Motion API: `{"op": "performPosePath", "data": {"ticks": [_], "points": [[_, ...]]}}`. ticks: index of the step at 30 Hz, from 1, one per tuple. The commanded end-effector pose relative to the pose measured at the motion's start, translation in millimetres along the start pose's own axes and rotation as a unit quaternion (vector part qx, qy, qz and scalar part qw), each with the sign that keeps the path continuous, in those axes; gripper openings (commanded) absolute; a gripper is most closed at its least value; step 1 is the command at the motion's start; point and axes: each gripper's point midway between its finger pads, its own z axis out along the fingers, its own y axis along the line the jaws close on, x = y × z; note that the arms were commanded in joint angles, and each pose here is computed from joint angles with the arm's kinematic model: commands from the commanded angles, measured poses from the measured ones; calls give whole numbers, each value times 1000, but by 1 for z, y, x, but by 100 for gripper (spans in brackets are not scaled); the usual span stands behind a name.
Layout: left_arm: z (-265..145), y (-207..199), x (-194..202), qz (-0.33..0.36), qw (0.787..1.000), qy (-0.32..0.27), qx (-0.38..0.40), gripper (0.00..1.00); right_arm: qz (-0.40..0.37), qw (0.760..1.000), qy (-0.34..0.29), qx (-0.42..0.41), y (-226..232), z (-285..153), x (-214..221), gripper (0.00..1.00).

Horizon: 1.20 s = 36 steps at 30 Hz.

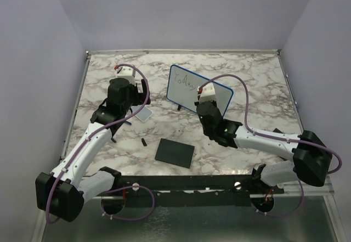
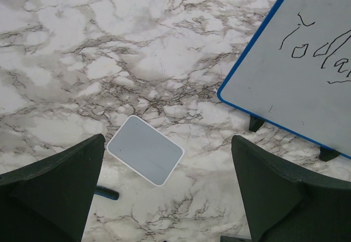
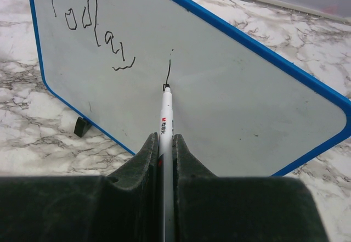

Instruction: Write a sentence on the whiteboard

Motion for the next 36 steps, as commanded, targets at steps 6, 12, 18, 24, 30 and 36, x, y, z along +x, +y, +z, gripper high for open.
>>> {"op": "performPosePath", "data": {"ticks": [6,12,18,24,30,36], "points": [[-2,-4,0,2,1000,-5,11,99,11,1000,-4,28,-19,-7,0,0],[-2,-4,-1,1,1000,-5,11,99,9,1000,8,23,-16,-6,8,0],[-2,-4,0,2,1000,-5,12,99,8,1000,14,20,-12,-5,13,0],[-2,-4,0,2,1000,-5,12,99,10,1000,16,15,-9,-3,15,0],[-2,-4,0,2,1000,-5,12,99,12,1000,13,11,-5,-2,13,0],[-2,-4,0,3,1000,-4,11,99,13,1000,6,8,-1,1,9,0]]}}
